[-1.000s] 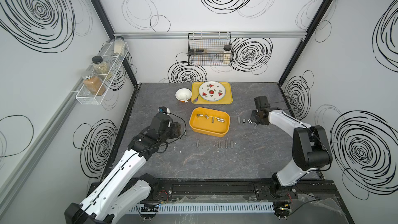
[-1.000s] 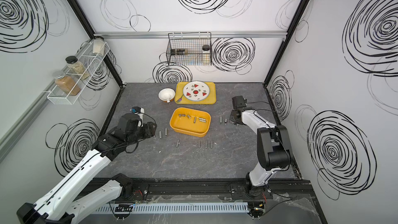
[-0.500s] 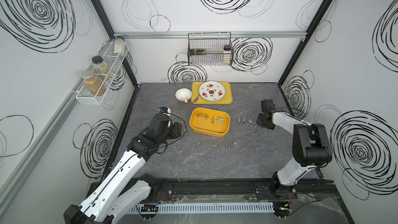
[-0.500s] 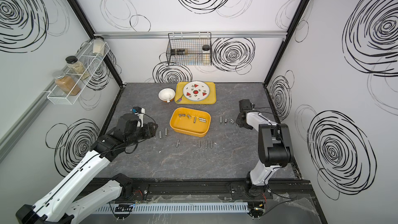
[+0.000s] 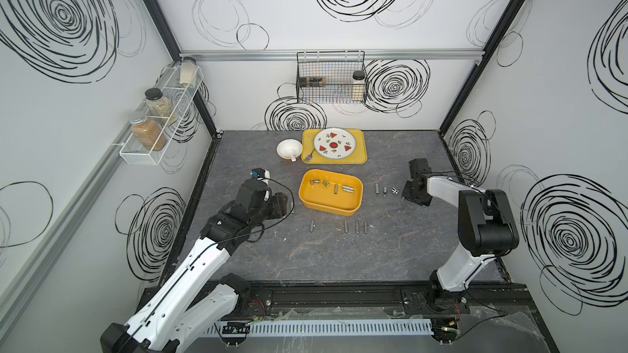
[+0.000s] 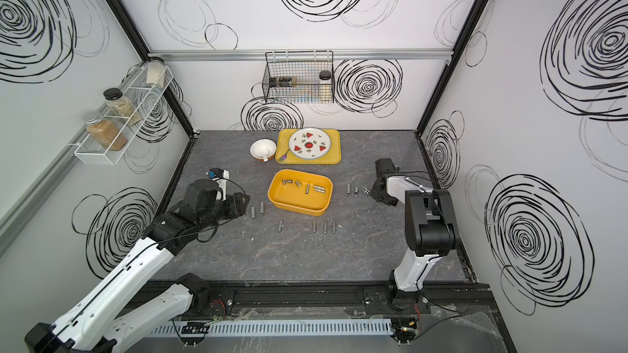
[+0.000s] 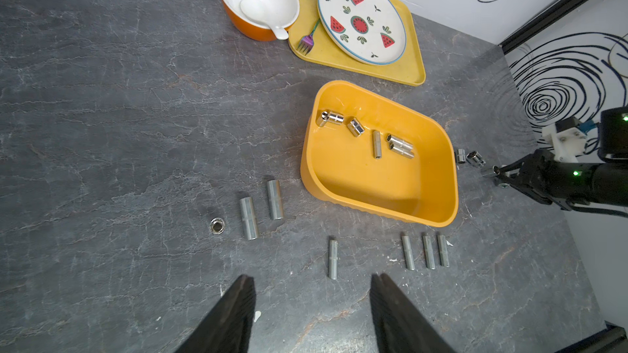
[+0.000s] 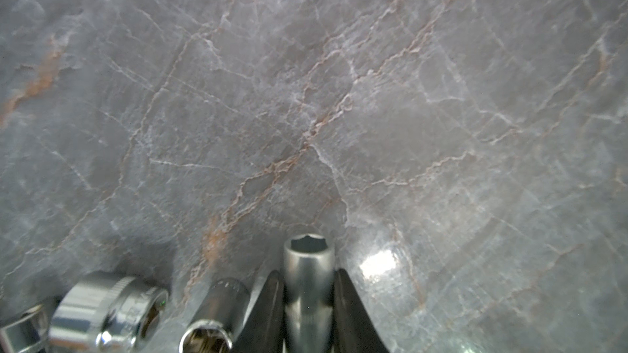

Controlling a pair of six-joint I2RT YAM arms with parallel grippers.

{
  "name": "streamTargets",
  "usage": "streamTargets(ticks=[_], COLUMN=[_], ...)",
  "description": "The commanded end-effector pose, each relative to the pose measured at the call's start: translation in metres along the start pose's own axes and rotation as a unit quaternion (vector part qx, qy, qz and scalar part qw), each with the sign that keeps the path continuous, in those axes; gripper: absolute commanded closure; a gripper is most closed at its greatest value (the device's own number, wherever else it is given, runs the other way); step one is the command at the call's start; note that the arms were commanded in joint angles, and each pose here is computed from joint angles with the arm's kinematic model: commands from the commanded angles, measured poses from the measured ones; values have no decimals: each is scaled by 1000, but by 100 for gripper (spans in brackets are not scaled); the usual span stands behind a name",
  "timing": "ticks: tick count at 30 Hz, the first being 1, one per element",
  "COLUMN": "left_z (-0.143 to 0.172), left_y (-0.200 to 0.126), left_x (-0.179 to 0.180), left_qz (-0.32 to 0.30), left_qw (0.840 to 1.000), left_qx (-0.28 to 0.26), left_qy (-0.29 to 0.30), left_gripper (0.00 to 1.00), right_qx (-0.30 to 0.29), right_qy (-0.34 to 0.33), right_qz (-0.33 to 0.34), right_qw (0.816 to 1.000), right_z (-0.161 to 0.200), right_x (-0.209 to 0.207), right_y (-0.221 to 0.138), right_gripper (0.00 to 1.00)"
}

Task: Take out the socket from the storage box
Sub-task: Place the socket head at the center of the board.

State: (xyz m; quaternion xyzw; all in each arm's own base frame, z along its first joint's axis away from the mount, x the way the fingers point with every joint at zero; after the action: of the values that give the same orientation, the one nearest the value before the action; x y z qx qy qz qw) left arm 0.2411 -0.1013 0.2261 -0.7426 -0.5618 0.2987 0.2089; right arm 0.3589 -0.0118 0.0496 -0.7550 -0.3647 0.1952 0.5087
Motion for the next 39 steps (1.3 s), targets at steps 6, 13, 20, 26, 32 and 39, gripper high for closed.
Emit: streamTargets(ticks=[6,13,20,26,32,39], left_z=[-6,-5,-5,-5,-4,-5], left_y=[0,0,0,1,4,23], left_x=[-1,-1,-2,0,0,-9], left_qz=[7,6,6,3,-1,-1], left_qw=[1000,1000,1000,1000,1000,1000], left_qx=[-16,-15,-15,-14,-8,29], left_qy=[6,7,8,7,6,-2], left_gripper=[38,38,38,38,38,39], right_qx=[-11,-13,-24,-36,-53,-60], right_qy=[11,14,18,21,29,20], right_qz=[-3,-9,-22,-36,-83,-194], right_qw=[1000,1000,999,998,995,979], right_z=[-8,-9,-14,-22,-29,-15], right_x=[3,4,6,10,15,22], right_y=[-4,-8,-17,-31,-60,-101], right_gripper=[69,66,66,66,66,66])
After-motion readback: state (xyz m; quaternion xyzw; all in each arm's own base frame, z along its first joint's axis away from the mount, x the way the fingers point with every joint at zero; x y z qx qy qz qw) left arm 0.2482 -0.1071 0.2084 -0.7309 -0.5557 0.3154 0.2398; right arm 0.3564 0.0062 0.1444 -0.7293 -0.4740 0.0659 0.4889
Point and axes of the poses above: each gripper's point midway between its finger pads, its own y axis out along the fingers, its own x axis along the line the jaws close on, z = x × y, the point moved 3 cm from there along -y, back along the fingers, and after that the axes turned 13 degrees about y, right-handed, at the moved point
